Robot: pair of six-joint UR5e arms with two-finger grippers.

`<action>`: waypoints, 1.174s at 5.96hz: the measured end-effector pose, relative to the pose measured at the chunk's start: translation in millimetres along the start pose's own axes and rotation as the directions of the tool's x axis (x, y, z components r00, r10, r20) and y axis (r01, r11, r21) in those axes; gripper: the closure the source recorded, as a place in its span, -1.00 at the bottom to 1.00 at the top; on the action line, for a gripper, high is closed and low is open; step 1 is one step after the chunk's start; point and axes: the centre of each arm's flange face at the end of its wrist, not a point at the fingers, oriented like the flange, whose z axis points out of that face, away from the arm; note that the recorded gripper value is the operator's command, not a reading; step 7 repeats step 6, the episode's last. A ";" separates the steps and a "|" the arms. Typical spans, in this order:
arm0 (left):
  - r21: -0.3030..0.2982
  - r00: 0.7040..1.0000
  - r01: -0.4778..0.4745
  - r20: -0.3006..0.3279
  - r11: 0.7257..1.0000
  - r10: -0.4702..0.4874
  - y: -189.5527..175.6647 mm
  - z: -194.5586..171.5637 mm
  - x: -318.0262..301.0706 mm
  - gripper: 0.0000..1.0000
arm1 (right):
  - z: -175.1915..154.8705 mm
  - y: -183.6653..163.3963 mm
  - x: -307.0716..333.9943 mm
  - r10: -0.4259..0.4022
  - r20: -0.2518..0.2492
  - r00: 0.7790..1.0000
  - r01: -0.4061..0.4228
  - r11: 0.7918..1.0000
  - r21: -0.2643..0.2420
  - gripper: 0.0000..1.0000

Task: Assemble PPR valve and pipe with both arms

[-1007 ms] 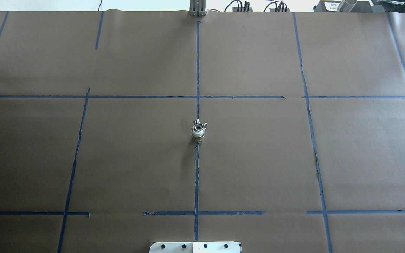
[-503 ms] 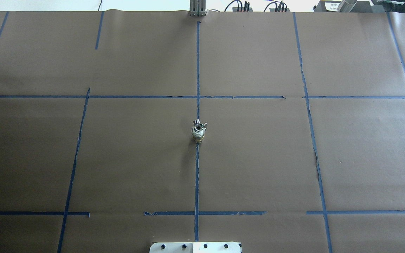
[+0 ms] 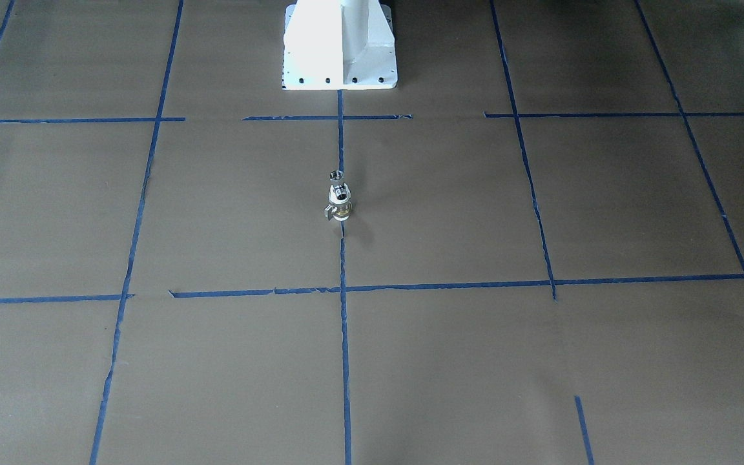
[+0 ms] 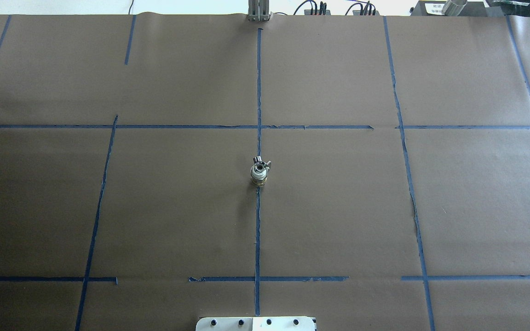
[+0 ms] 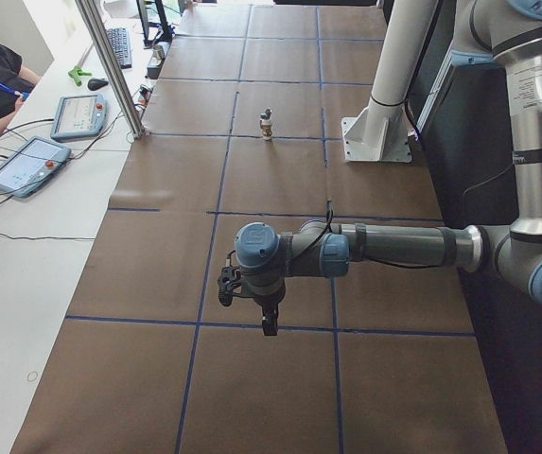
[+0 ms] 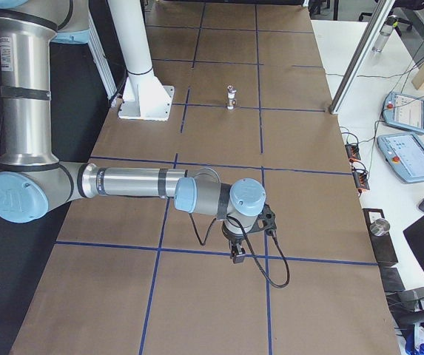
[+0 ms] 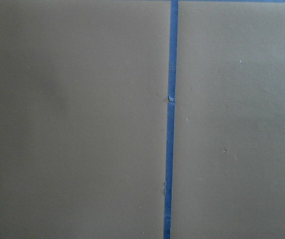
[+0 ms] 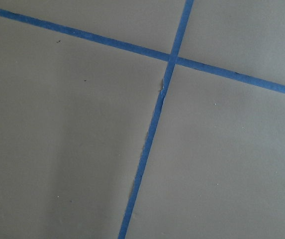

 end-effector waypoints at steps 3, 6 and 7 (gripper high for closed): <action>0.002 1.000 -0.004 0.000 1.000 0.004 -0.6 -0.4 1.0 -1.00 | 6.0 4.9 -0.2 -0.005 0.005 1.000 0.005 1.000 -0.002 -1.00; 0.003 1.000 -0.005 0.000 1.000 0.005 -0.8 -0.2 1.1 -1.00 | 8.3 8.1 0.8 -0.003 0.007 1.000 0.003 1.000 -0.004 -1.00; 0.003 1.000 -0.005 0.000 1.000 0.005 -0.8 -0.2 1.1 -1.00 | 8.3 8.1 0.8 -0.003 0.007 1.000 0.003 1.000 -0.004 -1.00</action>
